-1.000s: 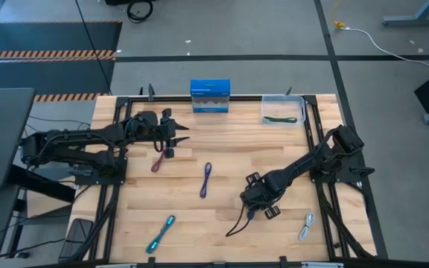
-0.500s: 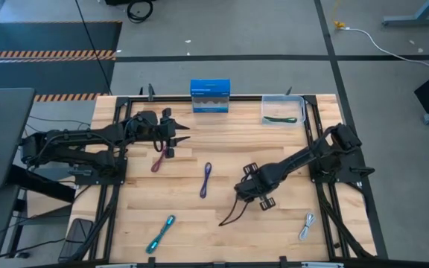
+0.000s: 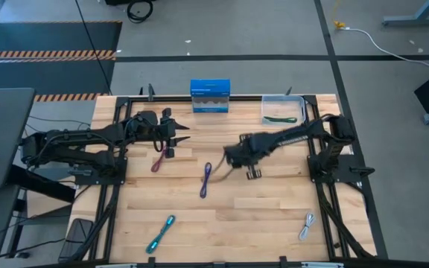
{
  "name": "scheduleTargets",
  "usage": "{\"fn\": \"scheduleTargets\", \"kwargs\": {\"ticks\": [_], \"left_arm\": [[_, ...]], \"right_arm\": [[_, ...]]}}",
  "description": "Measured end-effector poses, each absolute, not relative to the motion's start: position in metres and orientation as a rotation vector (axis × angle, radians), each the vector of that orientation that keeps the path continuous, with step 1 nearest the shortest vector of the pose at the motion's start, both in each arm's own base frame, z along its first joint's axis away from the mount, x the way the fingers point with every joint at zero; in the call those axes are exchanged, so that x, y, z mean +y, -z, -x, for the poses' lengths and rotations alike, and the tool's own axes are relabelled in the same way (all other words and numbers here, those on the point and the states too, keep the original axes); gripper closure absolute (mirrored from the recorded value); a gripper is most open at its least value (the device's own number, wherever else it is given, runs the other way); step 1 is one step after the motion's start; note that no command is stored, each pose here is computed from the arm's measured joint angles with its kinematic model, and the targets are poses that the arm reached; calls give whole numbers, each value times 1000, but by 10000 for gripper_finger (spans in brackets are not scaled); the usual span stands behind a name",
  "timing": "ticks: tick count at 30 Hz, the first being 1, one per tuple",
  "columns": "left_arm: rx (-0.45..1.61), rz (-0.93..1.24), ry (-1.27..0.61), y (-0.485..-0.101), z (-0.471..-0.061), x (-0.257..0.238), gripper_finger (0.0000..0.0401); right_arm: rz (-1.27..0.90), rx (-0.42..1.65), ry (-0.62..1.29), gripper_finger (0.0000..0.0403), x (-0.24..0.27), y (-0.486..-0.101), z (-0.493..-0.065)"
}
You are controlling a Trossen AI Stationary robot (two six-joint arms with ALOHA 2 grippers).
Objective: Pick and place USB-C Cables
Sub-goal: Put the bottom blue charger cable into the bin
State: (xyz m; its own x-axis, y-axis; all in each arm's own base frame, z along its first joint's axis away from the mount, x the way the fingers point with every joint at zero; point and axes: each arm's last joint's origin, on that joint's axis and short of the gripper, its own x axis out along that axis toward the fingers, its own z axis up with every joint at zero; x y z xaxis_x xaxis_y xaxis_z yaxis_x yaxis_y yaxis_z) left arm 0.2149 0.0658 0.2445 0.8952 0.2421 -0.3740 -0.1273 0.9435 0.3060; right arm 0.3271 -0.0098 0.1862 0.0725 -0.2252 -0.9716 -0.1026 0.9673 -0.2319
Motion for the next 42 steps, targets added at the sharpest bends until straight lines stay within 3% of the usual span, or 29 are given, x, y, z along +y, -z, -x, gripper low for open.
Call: {"fn": "scheduleTargets", "kwargs": {"ticks": [10,23,42], "left_arm": [[454,-273,-188,-242,-214,65,243],[456,-266,-188,-241,-214,65,243],[455,-249,-193,-241,-214,65,243]], "right_arm": [[172,1419,240,381,-92,-225,-320],[120,1474,361,381,-159,-273,-247],[13,1742,440,381,-203,-241,-181]]}}
